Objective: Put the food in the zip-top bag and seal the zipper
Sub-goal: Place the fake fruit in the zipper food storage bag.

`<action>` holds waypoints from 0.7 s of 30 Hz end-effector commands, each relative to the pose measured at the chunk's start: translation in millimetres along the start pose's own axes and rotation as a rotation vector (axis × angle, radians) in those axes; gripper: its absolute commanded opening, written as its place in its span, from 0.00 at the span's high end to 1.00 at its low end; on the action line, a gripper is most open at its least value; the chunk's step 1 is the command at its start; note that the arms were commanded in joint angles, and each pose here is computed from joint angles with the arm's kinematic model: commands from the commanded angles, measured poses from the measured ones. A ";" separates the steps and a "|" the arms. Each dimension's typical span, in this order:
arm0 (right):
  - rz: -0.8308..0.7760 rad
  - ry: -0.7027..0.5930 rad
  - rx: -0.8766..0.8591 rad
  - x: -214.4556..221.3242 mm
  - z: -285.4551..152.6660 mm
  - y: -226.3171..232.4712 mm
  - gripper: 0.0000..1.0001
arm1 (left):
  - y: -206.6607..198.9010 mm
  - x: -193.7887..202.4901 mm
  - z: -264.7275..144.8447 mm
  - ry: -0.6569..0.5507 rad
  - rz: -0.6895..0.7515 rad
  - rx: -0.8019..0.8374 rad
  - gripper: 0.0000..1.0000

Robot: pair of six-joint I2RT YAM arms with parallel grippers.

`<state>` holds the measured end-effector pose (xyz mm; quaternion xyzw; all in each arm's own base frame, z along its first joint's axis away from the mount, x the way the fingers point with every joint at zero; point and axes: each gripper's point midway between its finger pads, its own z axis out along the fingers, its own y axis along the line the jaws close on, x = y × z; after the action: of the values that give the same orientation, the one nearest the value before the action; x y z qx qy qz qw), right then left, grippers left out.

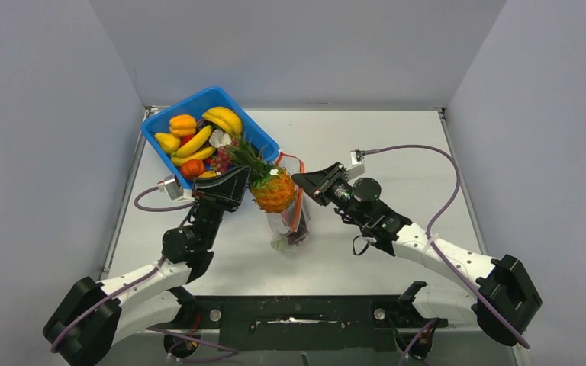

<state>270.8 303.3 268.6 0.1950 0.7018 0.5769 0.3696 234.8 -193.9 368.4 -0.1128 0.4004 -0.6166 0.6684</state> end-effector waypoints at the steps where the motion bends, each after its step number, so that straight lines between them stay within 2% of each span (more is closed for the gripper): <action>1: 0.058 0.022 -0.198 0.1 -2.7 55.0 1.00 | -29.1 -13.4 8.3 -0.074 0.003 0.141 1.00; 4: 0.079 0.036 -0.233 1.7 -6.7 62.0 1.00 | -22.1 -4.3 6.3 -0.051 0.045 0.141 1.00; 8: 0.076 0.030 -0.262 -1.5 -14.8 72.2 1.00 | 2.7 4.7 -2.3 -0.021 0.161 0.058 1.00; 14: 0.038 0.024 -0.274 -5.1 -20.4 84.3 1.00 | 32.1 21.6 -12.7 0.087 0.327 -0.047 1.00; 21: 0.037 0.030 -0.263 -2.3 -17.2 80.1 1.00 | 44.9 25.2 -21.8 0.132 0.418 -0.099 1.00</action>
<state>259.6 309.6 276.5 0.1838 0.6937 0.6054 0.3443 240.3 -194.9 340.7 -0.0458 0.4394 -0.5064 0.7406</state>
